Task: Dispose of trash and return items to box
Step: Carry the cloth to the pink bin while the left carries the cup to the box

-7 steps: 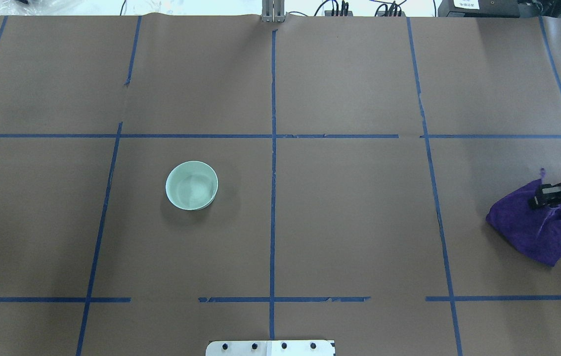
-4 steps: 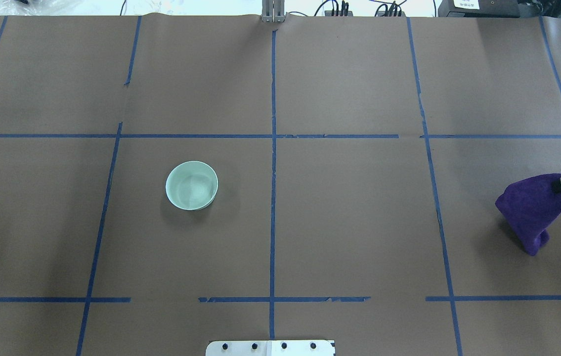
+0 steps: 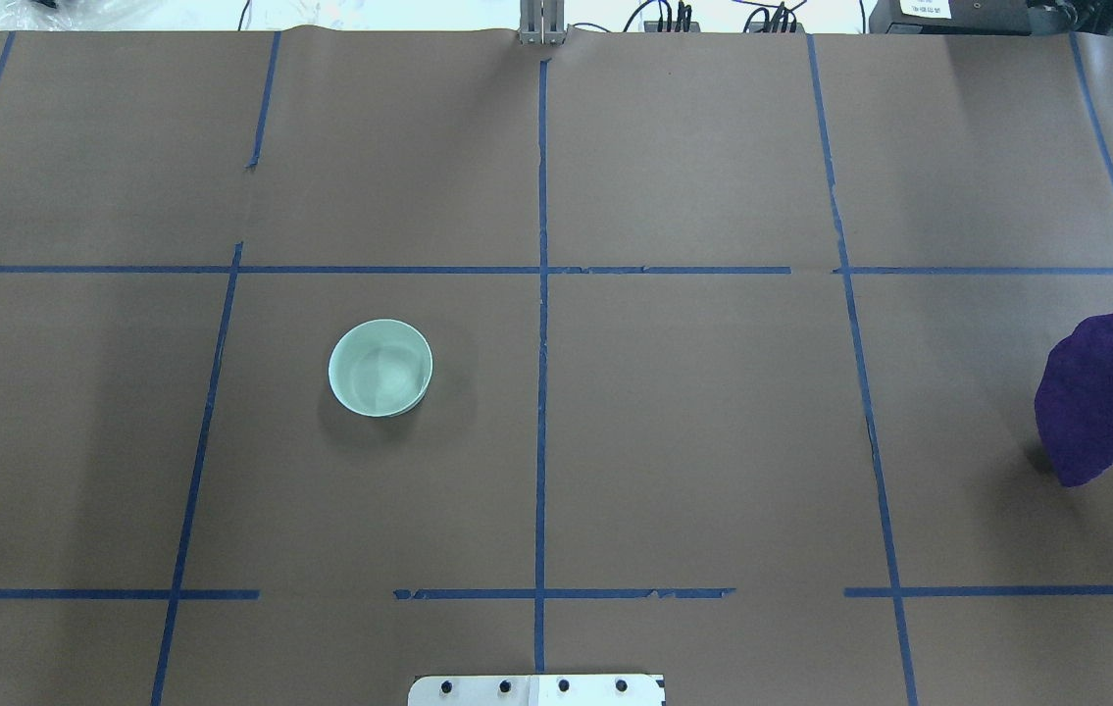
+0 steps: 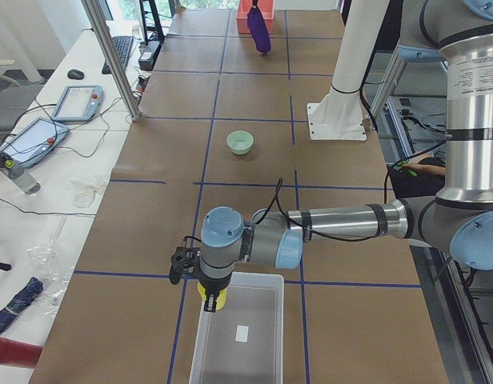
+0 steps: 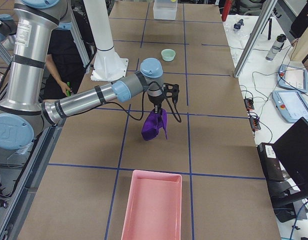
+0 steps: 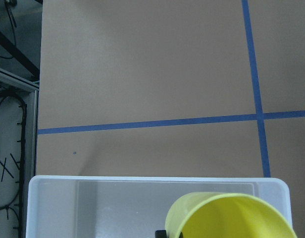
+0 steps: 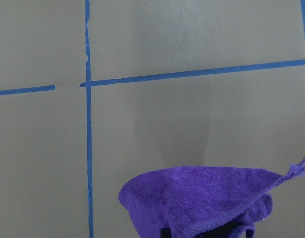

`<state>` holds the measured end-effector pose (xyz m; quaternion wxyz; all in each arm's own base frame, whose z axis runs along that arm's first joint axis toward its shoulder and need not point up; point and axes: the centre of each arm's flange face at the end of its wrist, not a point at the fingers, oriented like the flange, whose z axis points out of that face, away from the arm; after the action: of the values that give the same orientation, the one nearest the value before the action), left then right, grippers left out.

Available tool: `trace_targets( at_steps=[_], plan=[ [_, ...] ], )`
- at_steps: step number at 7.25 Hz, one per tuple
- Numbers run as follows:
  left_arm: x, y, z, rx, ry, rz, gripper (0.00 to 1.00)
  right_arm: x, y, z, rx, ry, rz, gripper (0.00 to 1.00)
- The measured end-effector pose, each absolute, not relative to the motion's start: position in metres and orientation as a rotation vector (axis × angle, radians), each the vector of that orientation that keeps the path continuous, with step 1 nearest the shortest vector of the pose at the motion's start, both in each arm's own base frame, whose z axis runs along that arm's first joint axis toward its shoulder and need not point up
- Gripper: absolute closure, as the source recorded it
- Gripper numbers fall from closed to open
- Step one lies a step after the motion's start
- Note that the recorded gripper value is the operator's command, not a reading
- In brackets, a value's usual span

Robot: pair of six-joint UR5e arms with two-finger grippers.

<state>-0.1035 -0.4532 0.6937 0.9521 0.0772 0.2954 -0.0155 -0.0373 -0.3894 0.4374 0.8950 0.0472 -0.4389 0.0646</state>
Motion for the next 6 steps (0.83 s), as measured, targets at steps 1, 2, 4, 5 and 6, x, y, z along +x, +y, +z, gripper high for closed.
trace_targets(
  at_steps=[1, 2, 4, 5, 6],
  plan=[
    [-0.098, -0.452, 0.702, 0.136, 0.622, -0.027, 1.00, -0.016, -0.389, 0.427, 0.105, -0.907, 0.167, 1.00],
    [-0.082, -0.450, 0.709, 0.109, 0.660, -0.005, 1.00, 0.007, -0.389, 0.414, 0.117, -0.918, 0.207, 1.00],
    [-0.042, -0.447, 0.717, 0.054, 0.708, 0.063, 1.00, 0.037, -0.385, 0.401, 0.159, -0.926, 0.244, 1.00],
    [-0.028, -0.446, 0.722, 0.035, 0.716, 0.089, 1.00, 0.049, -0.383, 0.401, 0.185, -0.919, 0.244, 1.00],
    [-0.020, -0.444, 0.731, 0.026, 0.720, 0.105, 1.00, 0.060, -0.382, 0.402, 0.209, -0.911, 0.244, 1.00]
  ],
)
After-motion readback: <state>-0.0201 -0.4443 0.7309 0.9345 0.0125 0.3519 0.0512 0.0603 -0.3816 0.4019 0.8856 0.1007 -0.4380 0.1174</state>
